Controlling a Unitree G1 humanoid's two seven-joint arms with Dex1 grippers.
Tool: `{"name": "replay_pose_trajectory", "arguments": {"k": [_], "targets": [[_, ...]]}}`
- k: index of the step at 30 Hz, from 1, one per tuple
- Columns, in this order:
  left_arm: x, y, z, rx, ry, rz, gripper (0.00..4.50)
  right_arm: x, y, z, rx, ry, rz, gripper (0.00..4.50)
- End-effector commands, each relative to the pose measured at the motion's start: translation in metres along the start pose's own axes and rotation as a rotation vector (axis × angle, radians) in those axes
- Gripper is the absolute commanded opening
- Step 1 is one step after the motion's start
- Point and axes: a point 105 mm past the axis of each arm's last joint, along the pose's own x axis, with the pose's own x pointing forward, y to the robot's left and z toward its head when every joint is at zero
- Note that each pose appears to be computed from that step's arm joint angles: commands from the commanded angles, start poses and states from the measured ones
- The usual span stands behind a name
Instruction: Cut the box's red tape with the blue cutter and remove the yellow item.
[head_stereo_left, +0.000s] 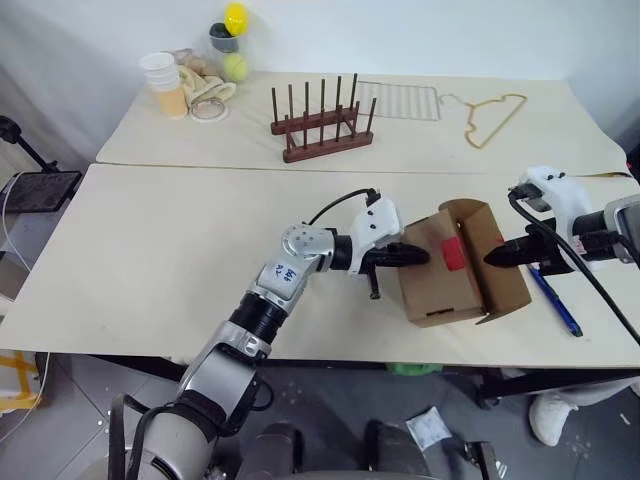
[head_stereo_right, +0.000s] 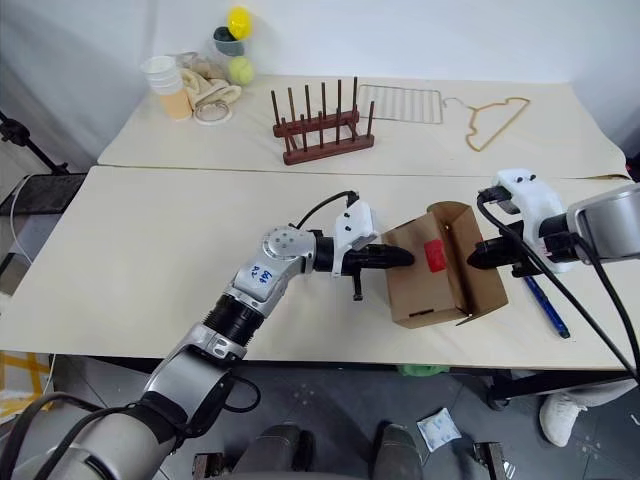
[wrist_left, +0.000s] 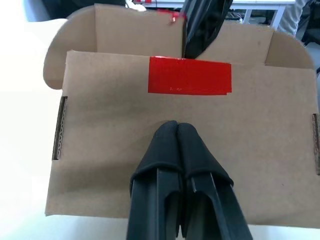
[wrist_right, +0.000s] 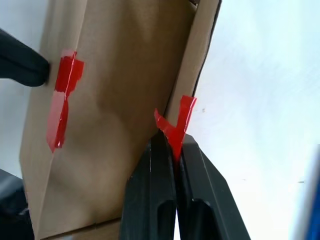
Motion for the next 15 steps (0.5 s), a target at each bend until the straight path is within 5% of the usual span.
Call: {"name": "replay_pose_trajectory", "arguments": {"k": [1, 15], "targets": [[0.007, -0.006, 0.000, -0.004, 0.002, -0.011, 0.00, -0.012, 0.009, 0.006, -0.095, 0.001, -0.025, 0.03], [-0.003, 0.001, -0.010, -0.027, 0.086, 0.035, 0.00, -0.017, 0.030, 0.015, -0.189, -0.003, 0.000, 0.03]]}}
